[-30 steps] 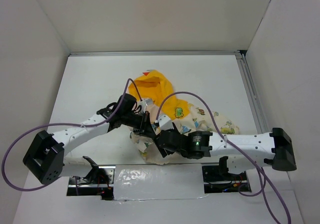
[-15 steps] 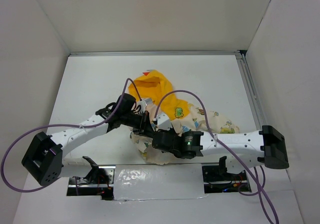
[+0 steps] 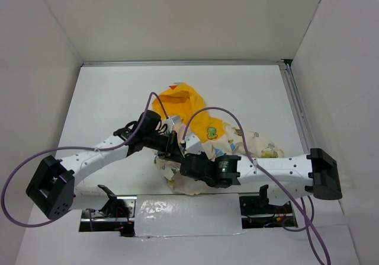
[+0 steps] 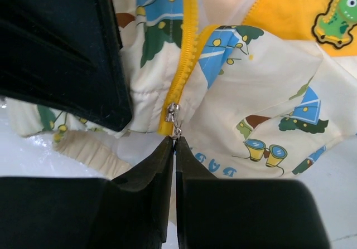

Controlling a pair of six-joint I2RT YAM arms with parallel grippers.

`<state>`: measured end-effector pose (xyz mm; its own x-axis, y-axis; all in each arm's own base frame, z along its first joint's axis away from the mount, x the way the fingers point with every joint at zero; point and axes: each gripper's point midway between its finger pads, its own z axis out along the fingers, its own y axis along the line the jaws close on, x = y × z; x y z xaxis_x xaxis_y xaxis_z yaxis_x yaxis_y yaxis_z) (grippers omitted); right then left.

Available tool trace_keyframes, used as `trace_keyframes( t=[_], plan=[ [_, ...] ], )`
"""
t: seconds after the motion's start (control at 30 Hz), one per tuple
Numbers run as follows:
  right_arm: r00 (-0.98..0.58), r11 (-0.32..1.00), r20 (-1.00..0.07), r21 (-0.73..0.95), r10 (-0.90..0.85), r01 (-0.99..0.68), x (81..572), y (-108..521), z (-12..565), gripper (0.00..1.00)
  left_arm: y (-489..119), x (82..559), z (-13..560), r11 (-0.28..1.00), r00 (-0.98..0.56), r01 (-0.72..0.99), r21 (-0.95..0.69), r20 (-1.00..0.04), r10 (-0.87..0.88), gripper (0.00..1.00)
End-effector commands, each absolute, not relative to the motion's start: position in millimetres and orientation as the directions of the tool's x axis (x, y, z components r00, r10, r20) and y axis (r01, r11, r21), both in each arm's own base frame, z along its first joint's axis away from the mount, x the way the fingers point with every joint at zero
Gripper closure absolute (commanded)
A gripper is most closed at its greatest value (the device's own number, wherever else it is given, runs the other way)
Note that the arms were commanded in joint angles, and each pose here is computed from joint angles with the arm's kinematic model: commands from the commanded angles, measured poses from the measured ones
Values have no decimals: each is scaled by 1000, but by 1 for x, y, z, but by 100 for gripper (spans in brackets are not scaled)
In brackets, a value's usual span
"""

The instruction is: Zip up the jacket

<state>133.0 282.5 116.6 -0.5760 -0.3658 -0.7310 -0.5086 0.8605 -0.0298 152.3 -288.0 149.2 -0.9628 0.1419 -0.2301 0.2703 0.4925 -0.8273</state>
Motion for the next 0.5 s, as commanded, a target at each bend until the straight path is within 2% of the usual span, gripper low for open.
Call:
trace_keyframes(
  t=[0.0,0.2,0.4,0.43,0.47],
  plan=[
    [-562,835,-773,77,-295,-545,130,303,152,89,-291,157,154,485,-955,297,-822,-259,145,100],
    [-568,770,-752,129,-335,-625,120,303,164,89,-285,156,140,524,-953,301,-797,-258,156,100],
    [-554,738,-726,97,-407,-668,121,294,159,88,-282,151,138,521,-940,342,-782,-286,188,100],
    [-550,725,-721,95,-422,-682,119,294,157,91,-282,152,139,525,-939,343,-779,-289,186,100],
    [-542,721,-726,92,-423,-687,121,295,158,98,-283,150,140,520,-934,356,-777,-298,194,100]
  ],
)
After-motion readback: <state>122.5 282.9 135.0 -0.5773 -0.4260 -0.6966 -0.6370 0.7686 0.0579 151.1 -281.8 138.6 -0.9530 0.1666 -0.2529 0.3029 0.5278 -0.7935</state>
